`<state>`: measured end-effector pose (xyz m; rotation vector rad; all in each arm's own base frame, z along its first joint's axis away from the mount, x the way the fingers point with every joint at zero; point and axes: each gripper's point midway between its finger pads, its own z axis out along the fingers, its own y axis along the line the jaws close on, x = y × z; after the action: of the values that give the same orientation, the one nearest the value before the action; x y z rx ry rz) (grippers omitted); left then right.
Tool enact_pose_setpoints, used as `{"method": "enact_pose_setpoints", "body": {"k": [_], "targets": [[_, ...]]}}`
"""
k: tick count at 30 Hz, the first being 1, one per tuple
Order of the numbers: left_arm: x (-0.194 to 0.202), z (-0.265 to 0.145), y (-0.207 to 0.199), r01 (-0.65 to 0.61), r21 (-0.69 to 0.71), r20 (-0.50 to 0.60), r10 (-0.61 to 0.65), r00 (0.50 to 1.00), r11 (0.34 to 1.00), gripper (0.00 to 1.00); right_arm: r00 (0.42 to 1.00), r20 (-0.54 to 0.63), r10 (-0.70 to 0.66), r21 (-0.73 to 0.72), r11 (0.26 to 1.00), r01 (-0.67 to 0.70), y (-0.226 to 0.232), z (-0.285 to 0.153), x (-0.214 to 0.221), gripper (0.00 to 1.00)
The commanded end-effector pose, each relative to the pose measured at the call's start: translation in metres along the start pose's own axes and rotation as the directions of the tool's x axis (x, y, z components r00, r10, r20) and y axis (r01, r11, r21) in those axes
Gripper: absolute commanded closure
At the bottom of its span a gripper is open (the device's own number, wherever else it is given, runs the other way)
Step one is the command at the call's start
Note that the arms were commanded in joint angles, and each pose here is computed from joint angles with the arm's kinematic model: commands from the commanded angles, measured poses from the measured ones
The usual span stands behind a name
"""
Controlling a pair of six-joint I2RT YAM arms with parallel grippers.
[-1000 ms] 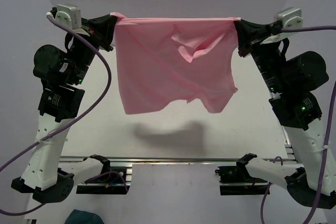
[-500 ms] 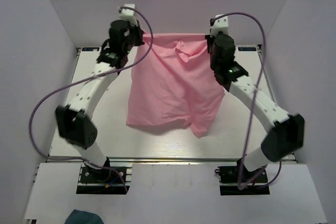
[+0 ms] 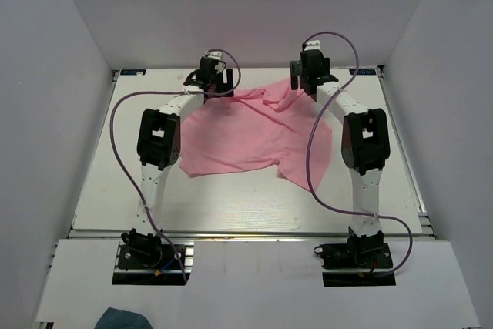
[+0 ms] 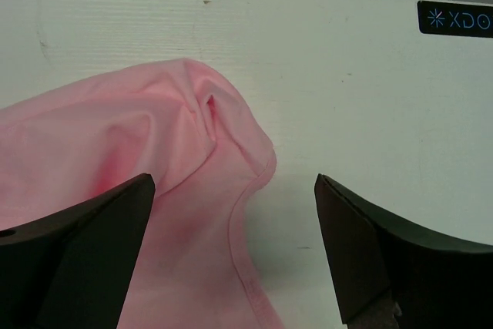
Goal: Fold and stack the t-shirts
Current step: Flatten out the tshirt
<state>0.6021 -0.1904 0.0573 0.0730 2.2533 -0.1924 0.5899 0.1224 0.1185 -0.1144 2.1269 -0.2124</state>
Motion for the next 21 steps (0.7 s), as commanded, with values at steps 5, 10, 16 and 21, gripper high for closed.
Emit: {"method": "enact_pose_setpoints", "body": {"k": [5,10,16,21], "targets": [[-0.115,-0.082,-0.005,0.014,0.014,0.233,-0.016,0.972,1.000,0.00,0.985,0.097,0.145,-0.110,0.985,-0.134,-0.012,-0.045,-0.069,0.10],[-0.090,-0.131,0.020,0.057,-0.104,0.135,-0.043,0.990,0.993,0.00,0.985,0.014,0.174,-0.153,0.974,-0.170,-0.019,-0.088,-0.056,0.10],[0.031,-0.203,0.066,0.206,-0.314,-0.041,-0.230,0.972,0.927,0.00,0.957,-0.100,0.271,-0.160,0.945,-0.285,-0.024,-0.138,0.002,0.10],[0.106,-0.255,0.085,0.311,-0.404,-0.070,-0.368,0.927,0.860,0.00,0.943,-0.187,0.276,-0.186,0.932,-0.310,-0.018,-0.156,0.045,0.10]]}}
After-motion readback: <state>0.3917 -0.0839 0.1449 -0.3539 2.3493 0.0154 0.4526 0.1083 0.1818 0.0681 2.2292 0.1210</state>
